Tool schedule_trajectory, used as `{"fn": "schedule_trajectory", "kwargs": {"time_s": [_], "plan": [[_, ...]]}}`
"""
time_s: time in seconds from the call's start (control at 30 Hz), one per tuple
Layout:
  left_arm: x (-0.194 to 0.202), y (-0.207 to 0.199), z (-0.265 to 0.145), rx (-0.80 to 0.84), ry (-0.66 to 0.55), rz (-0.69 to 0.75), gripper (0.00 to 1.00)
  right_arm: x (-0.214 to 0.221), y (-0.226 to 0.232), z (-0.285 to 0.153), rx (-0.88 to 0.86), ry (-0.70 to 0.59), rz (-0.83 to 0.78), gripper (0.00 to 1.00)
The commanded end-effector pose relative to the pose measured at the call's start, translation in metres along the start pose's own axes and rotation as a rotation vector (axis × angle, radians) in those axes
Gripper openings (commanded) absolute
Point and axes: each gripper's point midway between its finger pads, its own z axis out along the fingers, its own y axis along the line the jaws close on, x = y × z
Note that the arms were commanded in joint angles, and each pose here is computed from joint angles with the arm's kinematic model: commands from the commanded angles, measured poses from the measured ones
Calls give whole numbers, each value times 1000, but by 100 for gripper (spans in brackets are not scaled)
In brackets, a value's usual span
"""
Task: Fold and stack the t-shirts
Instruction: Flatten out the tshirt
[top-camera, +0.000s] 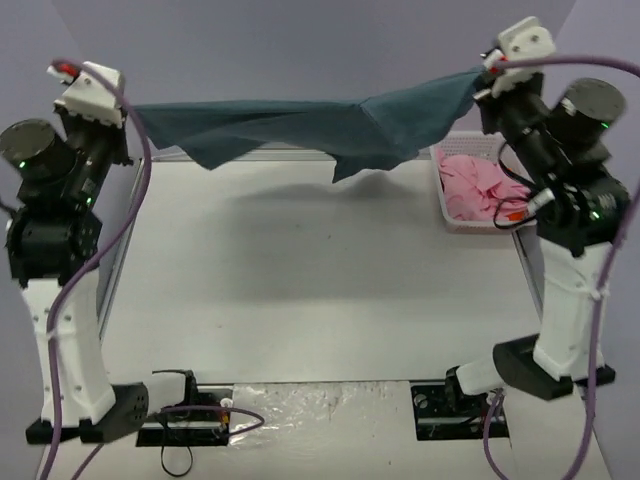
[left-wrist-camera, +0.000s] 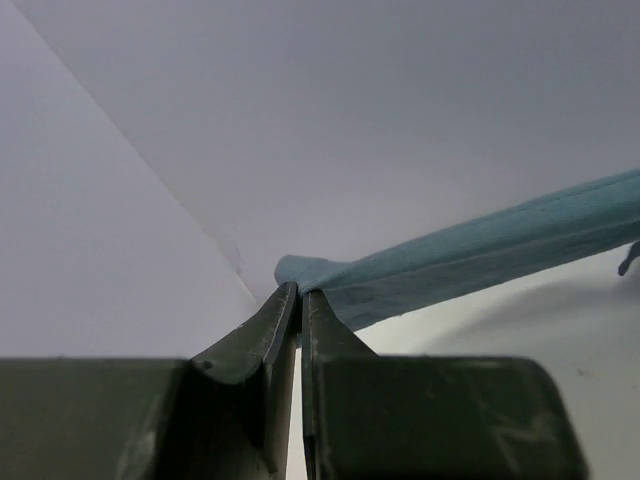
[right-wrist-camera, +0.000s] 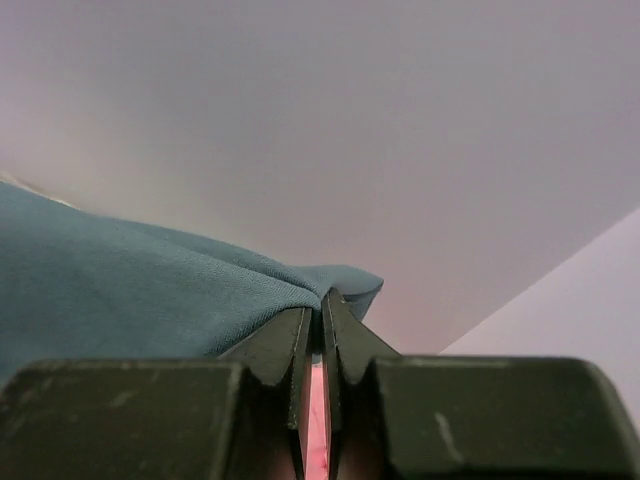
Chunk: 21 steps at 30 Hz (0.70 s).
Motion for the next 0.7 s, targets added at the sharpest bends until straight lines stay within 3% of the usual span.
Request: {"fn": "schedule_trajectory", "kwargs": {"time_s": [0.0,0.23,0.37,0.5,0.67], "plan": [[12,0,-34,-36,34,0,2,-15,-3,-41,29,-55,43,0],[35,-10,-93,-56,69,-18,2,-12,-5,-119,66,-91,86,0],[34,-10,-103,-59,59,-38,2,-10,-11,-135,97,-91,91,0],[43,-10,-90,-51,85,-39,2,3,-13,-120,99,-51,93,0],[70,-12,-44,-28,155,-51,2,57,-9,-50,56,102,104,0]]}}
